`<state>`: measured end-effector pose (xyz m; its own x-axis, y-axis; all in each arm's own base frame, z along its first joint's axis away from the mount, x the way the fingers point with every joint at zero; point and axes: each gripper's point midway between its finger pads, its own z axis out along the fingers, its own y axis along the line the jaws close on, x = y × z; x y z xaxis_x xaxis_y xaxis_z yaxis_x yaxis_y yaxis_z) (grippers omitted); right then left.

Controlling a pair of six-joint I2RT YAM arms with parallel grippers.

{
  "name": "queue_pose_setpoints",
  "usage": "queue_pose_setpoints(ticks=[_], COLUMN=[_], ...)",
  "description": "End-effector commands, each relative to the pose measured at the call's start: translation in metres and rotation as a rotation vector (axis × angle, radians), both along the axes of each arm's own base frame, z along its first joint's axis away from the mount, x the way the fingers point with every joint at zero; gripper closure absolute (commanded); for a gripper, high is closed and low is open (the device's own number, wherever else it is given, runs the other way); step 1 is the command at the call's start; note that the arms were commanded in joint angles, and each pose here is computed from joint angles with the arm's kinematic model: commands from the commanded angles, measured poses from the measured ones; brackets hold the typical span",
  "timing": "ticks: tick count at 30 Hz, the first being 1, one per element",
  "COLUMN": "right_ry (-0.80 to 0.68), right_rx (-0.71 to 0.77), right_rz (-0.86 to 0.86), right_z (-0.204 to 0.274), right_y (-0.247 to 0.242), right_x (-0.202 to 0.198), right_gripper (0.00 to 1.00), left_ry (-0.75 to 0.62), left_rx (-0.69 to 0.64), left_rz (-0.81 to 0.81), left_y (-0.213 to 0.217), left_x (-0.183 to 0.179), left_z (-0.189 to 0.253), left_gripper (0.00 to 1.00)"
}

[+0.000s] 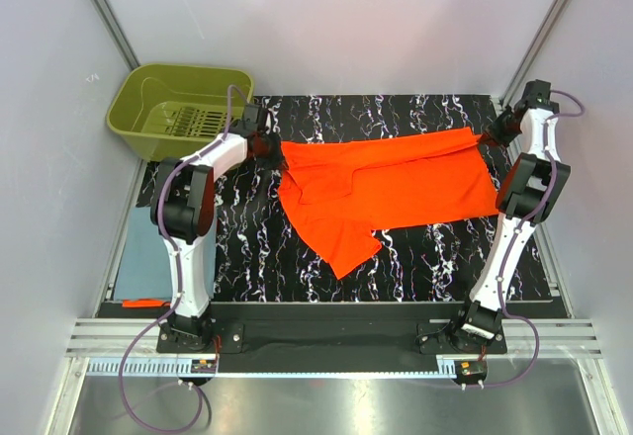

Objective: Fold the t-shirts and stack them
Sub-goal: Fold the tshirt

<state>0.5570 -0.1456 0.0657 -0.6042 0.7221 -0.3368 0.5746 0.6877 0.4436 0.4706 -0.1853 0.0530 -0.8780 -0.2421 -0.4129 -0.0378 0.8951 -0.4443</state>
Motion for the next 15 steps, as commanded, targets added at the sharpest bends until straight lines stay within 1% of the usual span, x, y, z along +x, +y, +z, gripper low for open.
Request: queue_pose_setpoints(ticks=[1,4,6,7,9,10,12,15], right_ry=[0.029,0.07,0.106,0.136,0.173,0.188,0.198,0.179], right_rx=[0.004,-0.017,-0.037,-0.042,-0.085,-0.104,-0.158,-0.2], right_rz=[-0.01,-0.005,-0.008,-0.009,-0.011,-0.013,-0.009,-0.008], right_z=[-0.006,-0.015,-0.023,-0.027,-0.03,-0.029,-0.022,-0.007], right_y=[-0.006,-0.009,-0.012,-0.013,-0.021,-0.024,-0.032,-0.039], right_x=[-0.007,-0.016,-0.023,-0.03,-0.038,-0.042,-0.046,-0.045], right_gripper=[0.89,0.85,0.81,0.78,0.74,0.69,0.68,0.65], left_ry=[-0.072,-0.055,-0.038,-0.029,-0.031,-0.034,-0.051,-0.074], left_rx=[-0.003,-0.011,-0.021,-0.02,-0.017,-0.009,0.01,0.027], left_rz=[0.019,0.012,0.003,-0.001,-0.006,-0.013,-0.016,-0.032], left_y=[0.007,0.005,0.003,0.003,0.003,0.003,0.006,0.007], left_x=[0.006,0.003,0.0,-0.002,-0.006,-0.008,-0.011,-0.015], left_z=[0.026,0.021,0.016,0.013,0.015,0.016,0.024,0.038], left_gripper=[1.0,1.0,1.0,0.95,0.9,0.84,0.72,0.68])
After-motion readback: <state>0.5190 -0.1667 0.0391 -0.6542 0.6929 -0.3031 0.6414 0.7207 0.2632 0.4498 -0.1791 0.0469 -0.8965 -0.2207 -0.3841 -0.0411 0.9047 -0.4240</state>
